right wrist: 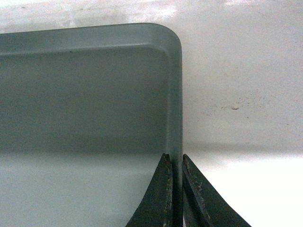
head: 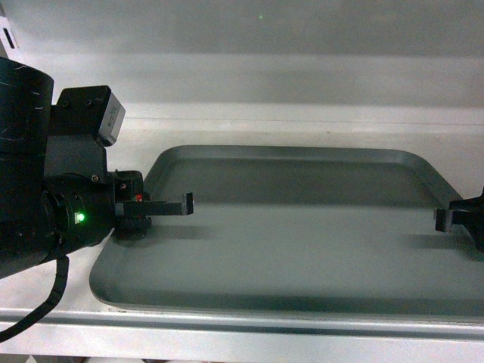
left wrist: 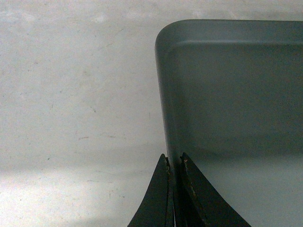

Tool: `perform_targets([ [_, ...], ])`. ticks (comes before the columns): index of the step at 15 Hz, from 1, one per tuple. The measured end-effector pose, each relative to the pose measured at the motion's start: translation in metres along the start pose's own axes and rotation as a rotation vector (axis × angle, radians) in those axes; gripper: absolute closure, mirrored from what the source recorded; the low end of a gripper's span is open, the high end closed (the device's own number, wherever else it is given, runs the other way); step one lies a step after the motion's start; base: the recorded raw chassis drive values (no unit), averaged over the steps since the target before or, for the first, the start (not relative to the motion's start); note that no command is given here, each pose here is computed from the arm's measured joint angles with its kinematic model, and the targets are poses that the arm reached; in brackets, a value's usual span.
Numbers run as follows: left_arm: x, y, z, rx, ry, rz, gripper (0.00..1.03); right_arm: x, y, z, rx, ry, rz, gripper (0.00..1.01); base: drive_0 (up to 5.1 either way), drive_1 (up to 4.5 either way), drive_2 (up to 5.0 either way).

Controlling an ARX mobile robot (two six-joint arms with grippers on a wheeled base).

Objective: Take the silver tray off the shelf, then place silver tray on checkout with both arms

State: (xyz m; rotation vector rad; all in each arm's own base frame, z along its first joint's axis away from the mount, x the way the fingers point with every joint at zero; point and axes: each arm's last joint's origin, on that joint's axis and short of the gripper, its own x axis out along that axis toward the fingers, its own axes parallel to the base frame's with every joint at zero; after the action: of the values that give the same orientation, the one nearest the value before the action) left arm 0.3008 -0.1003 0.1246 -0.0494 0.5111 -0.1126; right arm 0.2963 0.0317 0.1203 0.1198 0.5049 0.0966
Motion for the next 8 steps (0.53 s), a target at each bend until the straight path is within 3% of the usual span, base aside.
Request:
perform_targets([
  [3, -0.008, 0.002, 0.004, -0.003, -0.005, 0.008, 0.99, -0.010, 0.008, 0.009, -0.011, -0.035, 0.012, 0.98, 0.0, 0.00, 0.0],
  [8, -0.035, 0.013, 0.025, -0.011, -0.068, 0.037, 0.99, -0.027, 0.028, 0.022, -0.034, -0.082, 0.032, 0.98, 0.0, 0.00, 0.0],
])
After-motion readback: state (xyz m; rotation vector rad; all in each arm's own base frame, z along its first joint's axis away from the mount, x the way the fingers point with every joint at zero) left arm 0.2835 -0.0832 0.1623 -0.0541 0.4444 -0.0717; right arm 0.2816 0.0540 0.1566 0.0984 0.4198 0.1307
